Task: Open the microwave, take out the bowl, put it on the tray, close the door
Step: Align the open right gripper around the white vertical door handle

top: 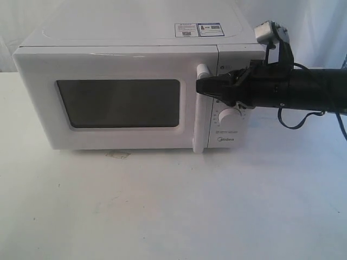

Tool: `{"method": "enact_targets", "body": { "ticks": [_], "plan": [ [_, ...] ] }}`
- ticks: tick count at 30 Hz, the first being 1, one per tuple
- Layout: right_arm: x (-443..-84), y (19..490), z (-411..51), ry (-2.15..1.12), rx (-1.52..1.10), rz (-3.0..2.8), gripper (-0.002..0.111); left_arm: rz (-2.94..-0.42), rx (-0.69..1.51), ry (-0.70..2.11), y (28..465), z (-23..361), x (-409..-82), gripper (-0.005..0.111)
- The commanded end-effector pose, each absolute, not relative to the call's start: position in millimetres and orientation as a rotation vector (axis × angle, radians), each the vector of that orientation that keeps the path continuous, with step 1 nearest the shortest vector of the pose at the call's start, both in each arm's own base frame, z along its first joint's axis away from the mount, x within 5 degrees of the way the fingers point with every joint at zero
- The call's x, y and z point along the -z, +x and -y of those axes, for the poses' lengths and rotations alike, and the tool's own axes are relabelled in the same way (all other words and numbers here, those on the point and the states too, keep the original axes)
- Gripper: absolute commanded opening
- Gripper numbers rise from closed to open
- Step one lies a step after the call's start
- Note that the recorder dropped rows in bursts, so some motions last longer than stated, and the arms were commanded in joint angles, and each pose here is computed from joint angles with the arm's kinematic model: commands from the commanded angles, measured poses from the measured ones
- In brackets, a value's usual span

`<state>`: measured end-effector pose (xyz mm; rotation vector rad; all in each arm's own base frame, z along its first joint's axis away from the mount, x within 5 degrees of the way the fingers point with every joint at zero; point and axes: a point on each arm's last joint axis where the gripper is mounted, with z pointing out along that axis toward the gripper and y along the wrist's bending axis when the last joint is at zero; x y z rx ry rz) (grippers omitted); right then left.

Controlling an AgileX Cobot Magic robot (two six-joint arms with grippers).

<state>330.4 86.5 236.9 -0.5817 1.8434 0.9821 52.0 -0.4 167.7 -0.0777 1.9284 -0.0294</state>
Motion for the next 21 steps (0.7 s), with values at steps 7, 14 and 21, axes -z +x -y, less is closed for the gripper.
{"method": "enact_targets", "body": {
  "ticks": [7, 14, 21],
  "plan": [
    [-247.6, 310.9, -132.4, -0.996, -1.162, -1.54, 0.0, -1.929, 0.034, -0.075, 51.8, 0.8, -166.6, 0.0],
    [-247.9, 307.0, -140.2, -1.025, -1.176, -1.53, 0.0, -1.929, 0.034, -0.075, 51.8, 0.8, -166.6, 0.0],
    [-247.4, 303.8, -146.1, -1.051, -1.188, -1.525, 0.0, -1.929, 0.034, -0.075, 51.8, 0.8, -166.6, 0.0]
  ]
}}
